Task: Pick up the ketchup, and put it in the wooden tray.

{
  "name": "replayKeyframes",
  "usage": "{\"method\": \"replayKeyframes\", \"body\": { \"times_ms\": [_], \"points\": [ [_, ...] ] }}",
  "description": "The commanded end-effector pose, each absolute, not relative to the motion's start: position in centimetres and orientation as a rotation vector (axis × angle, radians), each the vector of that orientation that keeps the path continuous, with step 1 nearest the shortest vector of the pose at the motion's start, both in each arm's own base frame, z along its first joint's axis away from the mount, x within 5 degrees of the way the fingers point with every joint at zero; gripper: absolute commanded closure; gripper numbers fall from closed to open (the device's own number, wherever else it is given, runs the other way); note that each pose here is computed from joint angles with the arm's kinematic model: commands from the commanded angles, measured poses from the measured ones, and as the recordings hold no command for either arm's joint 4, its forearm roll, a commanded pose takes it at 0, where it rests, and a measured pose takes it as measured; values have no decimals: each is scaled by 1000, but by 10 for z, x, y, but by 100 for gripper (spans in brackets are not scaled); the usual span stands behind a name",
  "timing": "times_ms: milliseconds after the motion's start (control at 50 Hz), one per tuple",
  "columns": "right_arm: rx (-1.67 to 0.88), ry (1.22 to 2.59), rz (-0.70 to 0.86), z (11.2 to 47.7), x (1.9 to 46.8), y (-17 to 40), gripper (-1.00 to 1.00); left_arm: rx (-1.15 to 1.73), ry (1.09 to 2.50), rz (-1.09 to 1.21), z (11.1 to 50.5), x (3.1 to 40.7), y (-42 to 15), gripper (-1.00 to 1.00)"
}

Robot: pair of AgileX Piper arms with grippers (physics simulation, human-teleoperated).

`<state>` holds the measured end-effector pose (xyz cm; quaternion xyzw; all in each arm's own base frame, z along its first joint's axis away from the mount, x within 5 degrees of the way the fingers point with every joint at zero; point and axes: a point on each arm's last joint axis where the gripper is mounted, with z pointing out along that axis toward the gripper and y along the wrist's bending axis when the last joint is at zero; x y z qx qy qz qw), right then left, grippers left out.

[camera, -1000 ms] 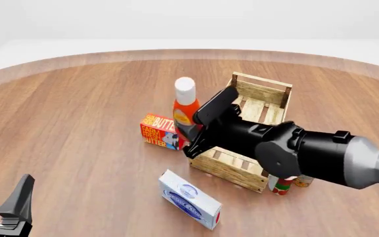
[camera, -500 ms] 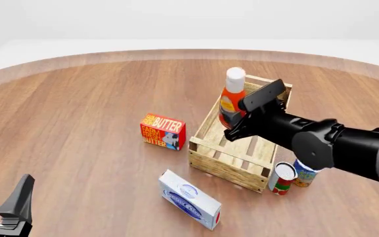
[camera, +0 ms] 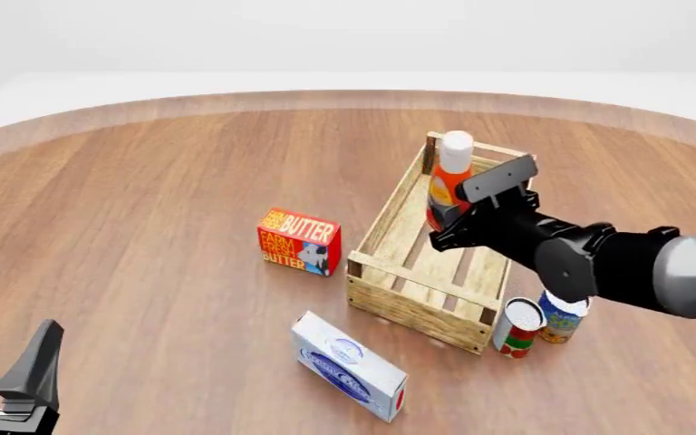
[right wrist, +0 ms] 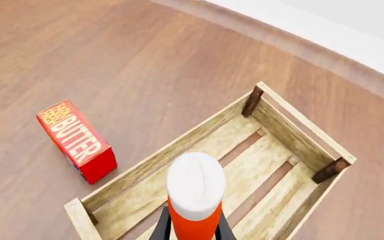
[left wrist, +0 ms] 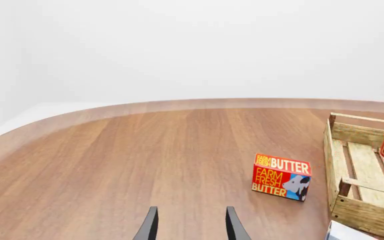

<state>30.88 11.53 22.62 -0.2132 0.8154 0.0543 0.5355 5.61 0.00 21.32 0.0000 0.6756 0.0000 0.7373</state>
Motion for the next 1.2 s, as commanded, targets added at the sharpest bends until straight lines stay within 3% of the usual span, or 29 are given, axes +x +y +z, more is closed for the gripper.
{"method": "replayKeyframes", "body": {
  "times_ms": [20,300,1200],
  "points": [
    [-465,1954,129,204,324,112,100,0,1484,0,213,56,0,-100],
    [-451,1974,117,172,344,113,100,0,1484,0,213,56,0,-100],
    [-412,2010,104,135,366,107,100,0,1484,0,213,56,0,-100]
  ]
}}
